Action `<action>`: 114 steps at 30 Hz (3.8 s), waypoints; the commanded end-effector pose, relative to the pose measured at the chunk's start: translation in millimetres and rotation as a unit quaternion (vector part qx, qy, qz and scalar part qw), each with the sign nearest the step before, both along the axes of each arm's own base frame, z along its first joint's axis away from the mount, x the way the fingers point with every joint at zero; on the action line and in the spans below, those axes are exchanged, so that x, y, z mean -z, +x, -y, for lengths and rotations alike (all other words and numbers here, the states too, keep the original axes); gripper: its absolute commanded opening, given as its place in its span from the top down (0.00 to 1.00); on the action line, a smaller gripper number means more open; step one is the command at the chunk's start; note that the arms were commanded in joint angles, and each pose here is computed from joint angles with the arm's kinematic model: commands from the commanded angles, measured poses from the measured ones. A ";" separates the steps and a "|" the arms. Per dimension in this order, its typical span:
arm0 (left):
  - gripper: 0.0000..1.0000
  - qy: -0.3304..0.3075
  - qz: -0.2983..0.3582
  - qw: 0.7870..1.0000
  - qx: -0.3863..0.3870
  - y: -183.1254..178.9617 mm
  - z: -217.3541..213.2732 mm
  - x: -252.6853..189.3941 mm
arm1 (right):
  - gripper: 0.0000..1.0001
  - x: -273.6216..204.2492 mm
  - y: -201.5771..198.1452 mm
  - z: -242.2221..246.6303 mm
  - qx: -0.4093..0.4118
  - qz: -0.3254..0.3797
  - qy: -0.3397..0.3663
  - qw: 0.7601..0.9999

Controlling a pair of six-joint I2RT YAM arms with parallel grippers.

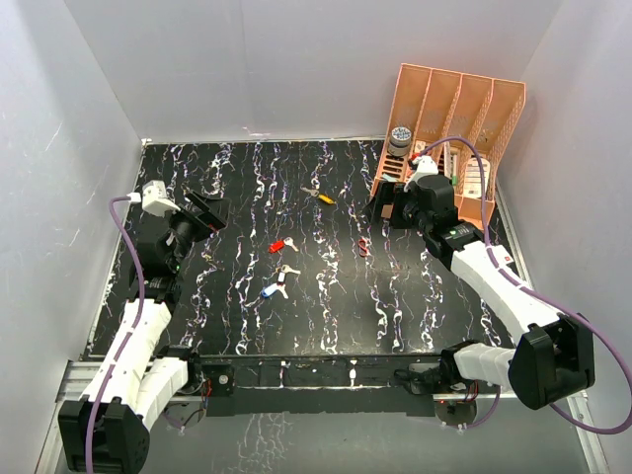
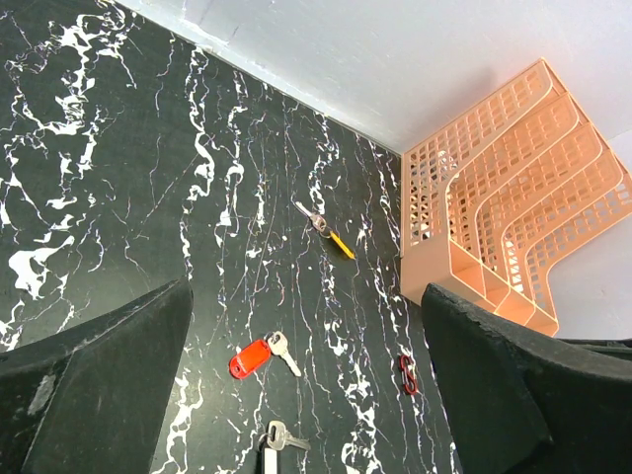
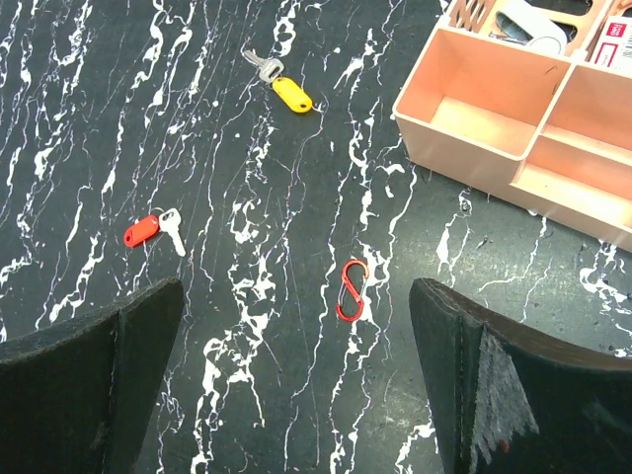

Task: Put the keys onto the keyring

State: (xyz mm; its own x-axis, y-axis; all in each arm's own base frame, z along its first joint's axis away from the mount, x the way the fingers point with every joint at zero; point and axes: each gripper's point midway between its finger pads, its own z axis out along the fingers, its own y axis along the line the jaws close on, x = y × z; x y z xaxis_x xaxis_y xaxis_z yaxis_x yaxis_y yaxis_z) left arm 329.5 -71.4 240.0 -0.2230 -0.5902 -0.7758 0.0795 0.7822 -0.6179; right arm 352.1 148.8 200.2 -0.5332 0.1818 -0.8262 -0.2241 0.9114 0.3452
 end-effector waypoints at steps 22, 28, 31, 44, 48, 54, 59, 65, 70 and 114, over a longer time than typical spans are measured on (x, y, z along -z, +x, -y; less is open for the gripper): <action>0.01 0.006 -0.017 0.999 0.032 0.5 10.1 -0.5 | 0.02 21.2 14.8 -6.9 0.009 -0.044 -0.057 0.997; 0.01 0.008 -0.015 0.999 0.028 -0.8 8.8 -2.6 | 0.06 69.4 14.3 -16.1 0.014 -0.112 -0.097 0.989; 0.01 0.009 -0.015 1.000 0.026 -1.3 7.9 -2.7 | 0.10 83.8 14.3 -22.8 0.013 -0.125 -0.096 0.987; 0.01 0.015 -0.019 0.999 0.023 -0.7 6.2 -0.5 | 0.29 140.9 15.8 -35.8 0.033 -0.178 -0.135 0.974; 0.01 0.019 -0.018 0.999 0.021 -0.6 5.0 -0.8 | 0.31 145.3 19.7 -37.9 0.043 -0.174 -0.135 0.974; 0.01 0.023 -0.021 0.999 0.018 -0.2 3.8 1.8 | 0.33 154.8 20.9 -44.3 0.037 -0.184 -0.131 0.973; 0.01 0.024 -0.023 0.999 0.016 0.1 3.1 2.3 | 0.34 162.1 18.8 -58.1 0.020 -0.195 -0.116 0.974; 0.01 0.030 -0.024 0.999 0.011 -0.8 0.6 2.7 | 0.34 163.1 20.1 -77.5 0.004 -0.196 -0.101 0.975; 0.01 0.032 -0.025 0.999 0.010 -1.6 0.0 1.8 | 0.34 158.3 18.2 -101.5 -0.014 -0.195 -0.092 0.976; 0.07 0.025 -0.024 0.992 0.123 2.6 38.5 8.0 | 0.31 103.2 16.6 -85.8 0.000 -0.130 -0.162 0.978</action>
State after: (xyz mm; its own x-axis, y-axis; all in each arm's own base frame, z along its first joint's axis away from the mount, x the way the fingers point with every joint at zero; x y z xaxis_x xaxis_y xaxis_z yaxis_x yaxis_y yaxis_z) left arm 330.7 -104.3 204.6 -0.4359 -0.4856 -0.7577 0.1736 0.7808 -0.6002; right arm 367.3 245.8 82.9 -0.7546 -0.0157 -0.6560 -0.1507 0.9772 0.1499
